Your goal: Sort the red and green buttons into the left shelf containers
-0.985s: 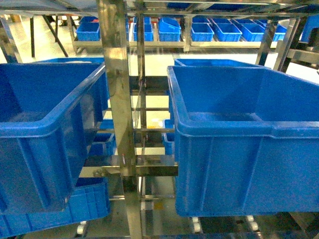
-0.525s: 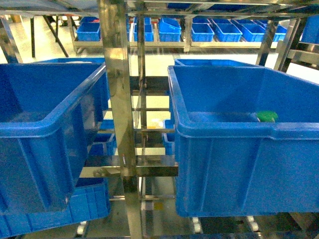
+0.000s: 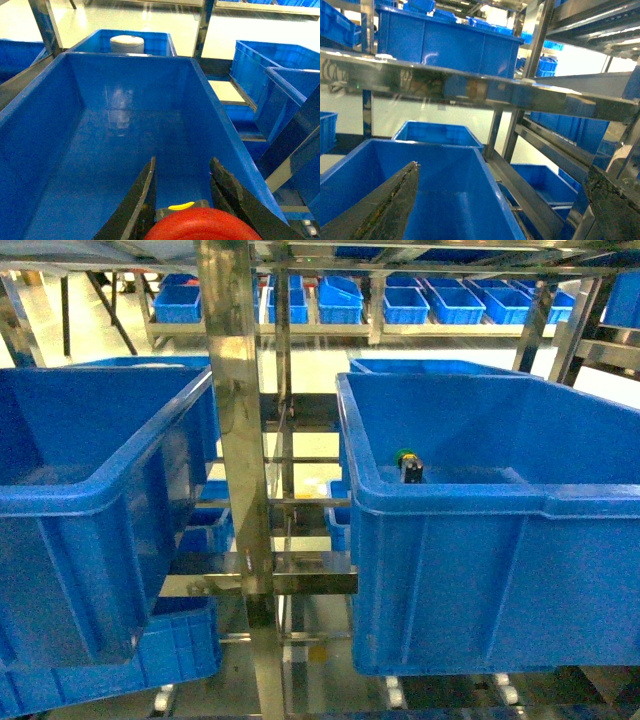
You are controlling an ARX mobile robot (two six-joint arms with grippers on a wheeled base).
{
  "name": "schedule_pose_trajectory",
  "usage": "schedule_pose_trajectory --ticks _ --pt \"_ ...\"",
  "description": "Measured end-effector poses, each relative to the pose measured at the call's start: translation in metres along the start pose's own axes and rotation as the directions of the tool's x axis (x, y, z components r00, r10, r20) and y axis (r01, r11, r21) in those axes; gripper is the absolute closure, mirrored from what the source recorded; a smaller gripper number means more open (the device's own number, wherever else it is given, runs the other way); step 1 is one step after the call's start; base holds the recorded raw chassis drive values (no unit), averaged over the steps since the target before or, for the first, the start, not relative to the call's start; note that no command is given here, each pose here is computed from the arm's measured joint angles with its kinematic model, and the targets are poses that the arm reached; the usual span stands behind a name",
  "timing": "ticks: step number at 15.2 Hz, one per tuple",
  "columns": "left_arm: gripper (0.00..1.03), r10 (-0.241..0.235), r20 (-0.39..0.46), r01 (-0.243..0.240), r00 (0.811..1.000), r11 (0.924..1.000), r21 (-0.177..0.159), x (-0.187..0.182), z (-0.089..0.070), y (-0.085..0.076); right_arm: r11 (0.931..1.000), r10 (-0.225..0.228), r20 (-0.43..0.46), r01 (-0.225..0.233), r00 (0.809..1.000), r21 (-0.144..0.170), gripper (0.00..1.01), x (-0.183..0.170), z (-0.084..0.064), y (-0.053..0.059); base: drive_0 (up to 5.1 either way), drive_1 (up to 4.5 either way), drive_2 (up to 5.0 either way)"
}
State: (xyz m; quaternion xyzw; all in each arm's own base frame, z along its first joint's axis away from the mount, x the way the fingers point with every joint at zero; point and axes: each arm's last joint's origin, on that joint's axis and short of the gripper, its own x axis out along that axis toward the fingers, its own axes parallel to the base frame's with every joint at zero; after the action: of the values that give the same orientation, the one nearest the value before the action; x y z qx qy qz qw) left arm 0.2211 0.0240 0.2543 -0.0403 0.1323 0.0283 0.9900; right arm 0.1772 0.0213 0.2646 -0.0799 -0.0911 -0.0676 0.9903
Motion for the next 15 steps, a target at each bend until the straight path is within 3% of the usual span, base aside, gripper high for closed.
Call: schedule_pose_trajectory --ticks 3,6,9,10,12,14,15 --pt "0.74 -0.006 0.027 0.006 1.0 1.0 0.003 0.007 0.002 0.001 1.0 0.002 -0.01 -0.002 1.0 -0.001 0.03 0.0 -0.002 0.001 0.0 0.0 0.0" --pt "0.74 0.024 0.027 -0.024 0.999 0.9994 0.023 0.043 0.004 0.005 1.0 0.002 -0.01 -0.002 1.0 -0.001 0.03 0.0 -0.002 0.0 0.0 0.0 0.0" --pt "0.74 0.073 -0.012 -0.072 0.997 0.9937 0.086 0.112 0.011 0.008 1.0 0.002 -0.01 -0.002 1.0 -0.001 0.03 0.0 -0.002 0.0 0.0 0.0 0.0" --pt "0.74 0.105 -0.059 -0.097 0.993 0.9881 0.119 0.128 0.003 0.012 1.0 0.002 -0.009 -0.002 1.0 0.0 0.03 0.0 -0.002 0.0 0.0 0.0 0.0" --pt "0.53 0.102 -0.138 -0.082 0.985 0.9867 0.14 0.134 -0.016 0.021 1.0 0.002 -0.009 -0.002 1.0 0.0 0.03 0.0 -0.002 0.0 0.0 0.0 0.0" --pt "0.29 0.093 -0.071 -0.084 0.993 0.9888 0.123 0.103 -0.005 0.022 1.0 0.001 -0.009 -0.001 1.0 0.0 0.03 0.0 -0.002 0.0 0.0 0.0 0.0" --pt "0.15 0.056 -0.009 -0.055 0.998 0.9941 0.093 0.07 0.007 0.02 1.0 0.002 -0.01 -0.002 1.0 -0.001 0.03 0.0 -0.002 0.001 0.0 0.0 0.0"
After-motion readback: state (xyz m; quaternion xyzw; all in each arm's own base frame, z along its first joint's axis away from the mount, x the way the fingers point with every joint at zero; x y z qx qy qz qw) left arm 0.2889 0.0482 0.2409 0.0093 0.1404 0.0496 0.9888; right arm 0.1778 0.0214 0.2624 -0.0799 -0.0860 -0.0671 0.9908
